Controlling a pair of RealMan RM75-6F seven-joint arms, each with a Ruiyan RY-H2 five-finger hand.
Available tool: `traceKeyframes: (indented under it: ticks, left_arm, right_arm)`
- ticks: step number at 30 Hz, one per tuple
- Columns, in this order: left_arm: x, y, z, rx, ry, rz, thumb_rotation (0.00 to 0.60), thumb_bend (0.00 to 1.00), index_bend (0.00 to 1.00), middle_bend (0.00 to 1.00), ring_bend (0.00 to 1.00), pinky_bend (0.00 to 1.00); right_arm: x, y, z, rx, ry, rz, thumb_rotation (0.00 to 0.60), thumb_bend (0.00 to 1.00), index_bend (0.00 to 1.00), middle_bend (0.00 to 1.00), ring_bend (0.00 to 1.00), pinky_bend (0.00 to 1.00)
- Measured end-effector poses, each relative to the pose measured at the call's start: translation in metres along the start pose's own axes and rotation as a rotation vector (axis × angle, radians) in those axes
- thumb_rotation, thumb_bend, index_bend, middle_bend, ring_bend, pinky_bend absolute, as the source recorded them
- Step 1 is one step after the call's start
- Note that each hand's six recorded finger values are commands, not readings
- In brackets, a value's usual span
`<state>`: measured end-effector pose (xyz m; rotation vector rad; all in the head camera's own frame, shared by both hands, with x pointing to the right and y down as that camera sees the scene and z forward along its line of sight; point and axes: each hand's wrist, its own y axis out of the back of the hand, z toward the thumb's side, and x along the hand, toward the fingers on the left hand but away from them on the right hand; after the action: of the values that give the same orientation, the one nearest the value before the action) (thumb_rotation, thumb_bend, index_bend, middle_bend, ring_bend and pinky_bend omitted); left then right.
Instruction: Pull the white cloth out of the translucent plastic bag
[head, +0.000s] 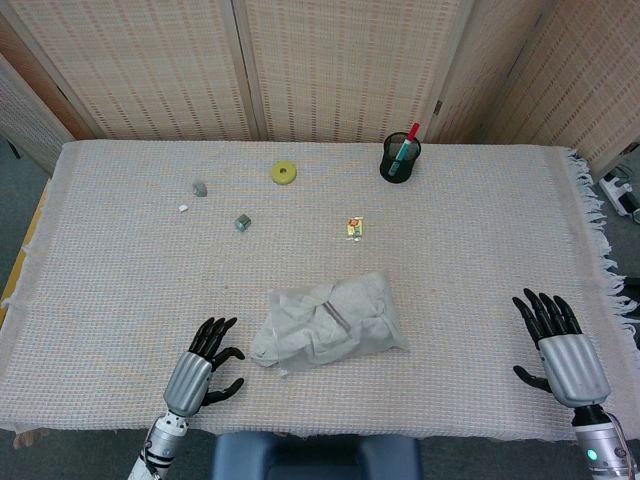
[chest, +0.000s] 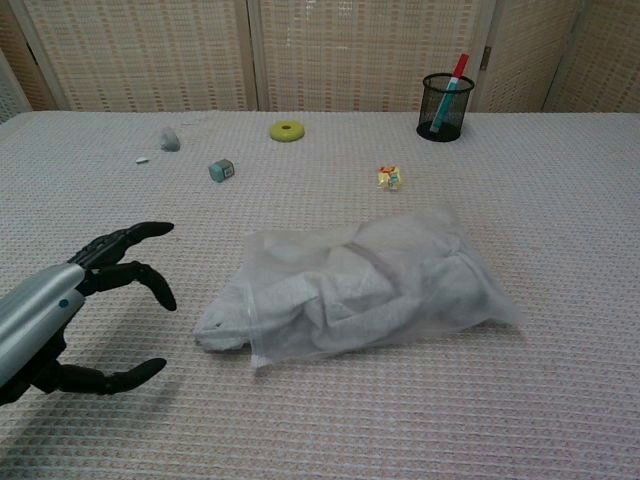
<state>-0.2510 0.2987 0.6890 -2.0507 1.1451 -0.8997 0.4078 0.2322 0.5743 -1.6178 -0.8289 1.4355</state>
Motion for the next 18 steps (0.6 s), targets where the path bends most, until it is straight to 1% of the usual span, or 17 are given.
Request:
traceKeyframes:
  ticks: [4,11,18]
  left_arm:
    - [0.002,-0.009,0.005,0.004,-0.005,0.010,0.600,0.24,0.46,0.11,0.00,0.04]
    - [0.011,-0.030,0.015,0.019,-0.010,0.004,0.600,0.24,0.46,0.10,0.00,0.04]
    - [0.023,-0.040,0.017,0.053,-0.012,0.018,0.600,0.24,0.46,0.10,0.00,0.04]
  right_arm:
    - [0.001,0.000,0.001,0.000,0.001,-0.001,0.600,0.06,0.00,0.00,0.00,0.00]
    - [0.000,0.001,-0.001,-0.004,-0.002,0.000,0.600,0.06,0.00,0.00,0.00,0.00]
    - [0.002,0.003,-0.001,-0.009,0.004,-0.001,0.600,0.06,0.00,0.00,0.00,0.00]
